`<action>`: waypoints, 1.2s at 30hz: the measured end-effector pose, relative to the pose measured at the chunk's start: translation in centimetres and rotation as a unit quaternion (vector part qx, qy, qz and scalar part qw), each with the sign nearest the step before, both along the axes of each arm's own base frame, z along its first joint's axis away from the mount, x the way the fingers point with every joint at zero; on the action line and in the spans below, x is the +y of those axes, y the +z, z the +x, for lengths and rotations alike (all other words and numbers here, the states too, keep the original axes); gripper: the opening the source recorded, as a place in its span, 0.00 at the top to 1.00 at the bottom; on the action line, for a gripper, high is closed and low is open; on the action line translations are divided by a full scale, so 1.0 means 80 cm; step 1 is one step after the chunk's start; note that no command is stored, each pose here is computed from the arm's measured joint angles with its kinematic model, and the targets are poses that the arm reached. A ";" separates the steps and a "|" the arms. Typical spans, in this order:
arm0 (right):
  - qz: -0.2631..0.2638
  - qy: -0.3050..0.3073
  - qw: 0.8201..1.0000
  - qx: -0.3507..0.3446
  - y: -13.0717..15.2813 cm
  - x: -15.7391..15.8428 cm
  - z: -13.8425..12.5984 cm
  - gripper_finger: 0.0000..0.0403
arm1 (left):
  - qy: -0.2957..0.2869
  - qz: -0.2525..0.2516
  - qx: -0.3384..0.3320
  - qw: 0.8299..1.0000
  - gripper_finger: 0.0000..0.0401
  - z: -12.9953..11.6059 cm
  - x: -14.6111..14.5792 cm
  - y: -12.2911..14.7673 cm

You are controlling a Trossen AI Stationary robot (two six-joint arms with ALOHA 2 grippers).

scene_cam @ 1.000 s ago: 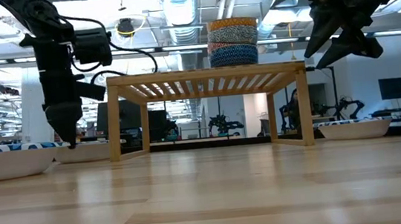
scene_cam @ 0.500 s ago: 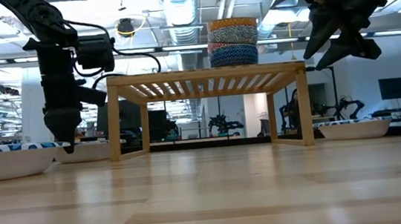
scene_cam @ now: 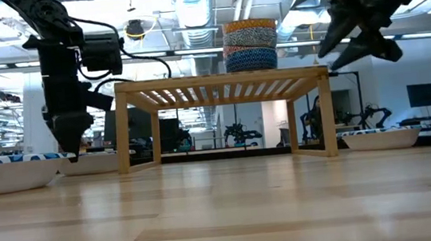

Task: Place and stack bowls onto a shelf
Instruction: Put the top right white patterned bowl on the shelf

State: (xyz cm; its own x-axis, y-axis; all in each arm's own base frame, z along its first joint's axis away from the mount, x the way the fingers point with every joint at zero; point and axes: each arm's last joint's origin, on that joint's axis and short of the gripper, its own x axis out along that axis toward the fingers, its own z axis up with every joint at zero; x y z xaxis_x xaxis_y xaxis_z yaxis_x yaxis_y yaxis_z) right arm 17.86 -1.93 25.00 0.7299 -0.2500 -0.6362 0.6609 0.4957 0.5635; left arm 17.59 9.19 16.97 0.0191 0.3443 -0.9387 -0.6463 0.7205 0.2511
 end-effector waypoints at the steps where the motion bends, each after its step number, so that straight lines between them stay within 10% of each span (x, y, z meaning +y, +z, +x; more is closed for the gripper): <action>1: 0.004 -0.013 1.000 0.008 -0.002 -0.001 -0.002 0.52 | 0.010 -0.004 -0.001 1.000 0.45 -0.001 -0.001 0.000; 18: 0.085 -0.155 0.968 0.176 -0.055 -0.022 0.002 0.52 | 0.112 -0.010 -0.073 0.991 0.45 -0.014 -0.024 0.079; 36: 0.128 -0.190 0.933 0.278 -0.069 -0.070 -0.029 0.52 | 0.190 -0.050 -0.335 0.922 0.45 -0.072 -0.077 0.153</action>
State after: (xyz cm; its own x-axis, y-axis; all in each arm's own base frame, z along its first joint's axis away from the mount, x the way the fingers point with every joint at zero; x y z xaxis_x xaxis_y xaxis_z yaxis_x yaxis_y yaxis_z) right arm 15.51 -7.51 19.49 0.1584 -0.2115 -0.9645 0.9870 0.0619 0.1485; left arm 11.79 3.01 29.22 0.5016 0.3573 -0.7879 -0.8425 0.4084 -0.3512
